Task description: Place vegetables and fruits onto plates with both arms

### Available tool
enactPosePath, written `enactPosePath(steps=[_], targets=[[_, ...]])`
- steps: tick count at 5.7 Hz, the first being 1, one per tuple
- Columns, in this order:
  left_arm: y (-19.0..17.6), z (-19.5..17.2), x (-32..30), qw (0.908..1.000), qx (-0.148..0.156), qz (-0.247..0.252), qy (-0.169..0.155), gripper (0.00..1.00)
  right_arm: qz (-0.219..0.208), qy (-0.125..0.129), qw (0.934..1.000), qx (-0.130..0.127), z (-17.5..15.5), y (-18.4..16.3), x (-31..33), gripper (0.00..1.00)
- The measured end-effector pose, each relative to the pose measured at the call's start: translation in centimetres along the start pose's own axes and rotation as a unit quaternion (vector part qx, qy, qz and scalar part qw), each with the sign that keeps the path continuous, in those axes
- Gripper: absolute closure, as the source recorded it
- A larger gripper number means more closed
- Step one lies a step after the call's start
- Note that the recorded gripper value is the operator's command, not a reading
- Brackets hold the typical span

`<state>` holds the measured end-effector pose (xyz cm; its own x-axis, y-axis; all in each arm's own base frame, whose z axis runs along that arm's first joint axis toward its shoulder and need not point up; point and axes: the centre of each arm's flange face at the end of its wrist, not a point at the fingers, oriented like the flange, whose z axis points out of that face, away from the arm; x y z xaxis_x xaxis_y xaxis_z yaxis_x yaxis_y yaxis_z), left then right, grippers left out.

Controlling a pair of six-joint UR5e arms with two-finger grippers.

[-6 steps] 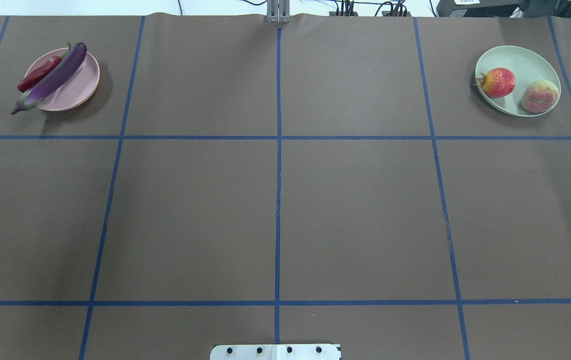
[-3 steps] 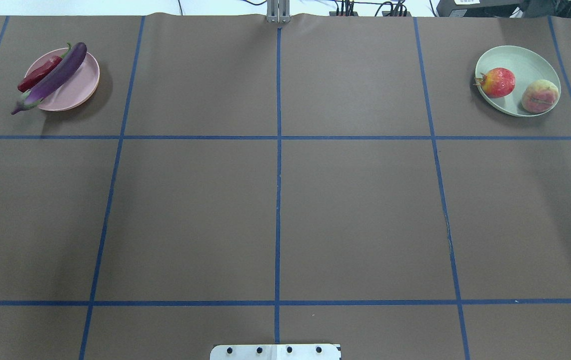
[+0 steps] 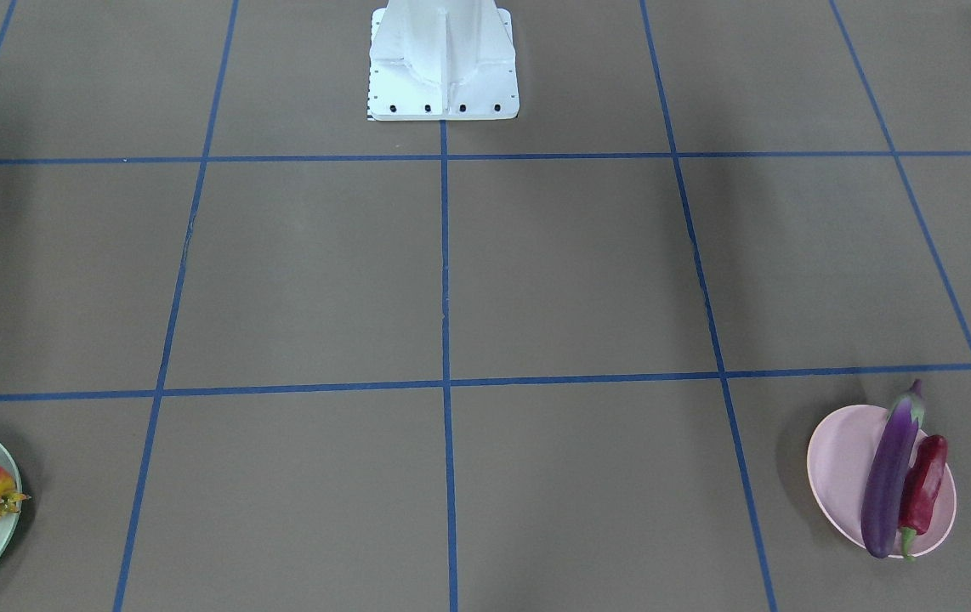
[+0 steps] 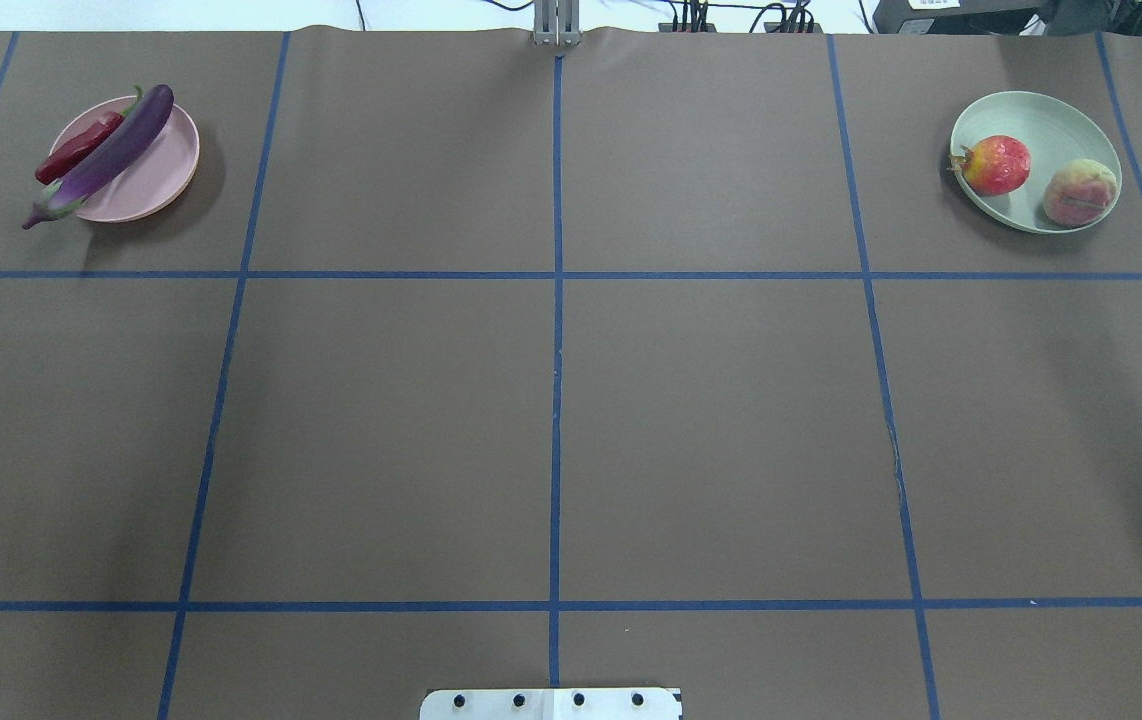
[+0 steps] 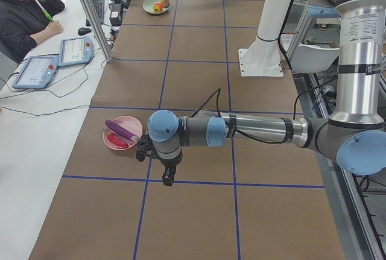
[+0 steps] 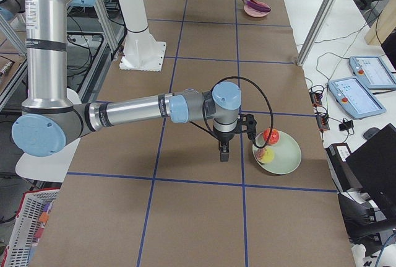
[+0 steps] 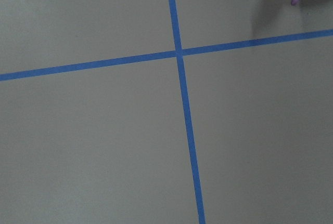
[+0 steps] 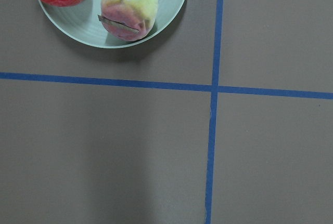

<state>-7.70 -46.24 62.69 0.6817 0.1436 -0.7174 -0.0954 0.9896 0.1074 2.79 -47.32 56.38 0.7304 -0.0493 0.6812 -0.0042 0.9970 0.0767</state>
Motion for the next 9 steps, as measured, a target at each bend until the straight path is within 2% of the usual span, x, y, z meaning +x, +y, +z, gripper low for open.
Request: enactPosePath(steps=[9], targets=[[1.3,0.2,-0.1,1.0,-0.003,-0.004,0.0,0.0,-0.001,-0.006,1.0,0.001,-0.1,-0.4,-0.9,0.0]])
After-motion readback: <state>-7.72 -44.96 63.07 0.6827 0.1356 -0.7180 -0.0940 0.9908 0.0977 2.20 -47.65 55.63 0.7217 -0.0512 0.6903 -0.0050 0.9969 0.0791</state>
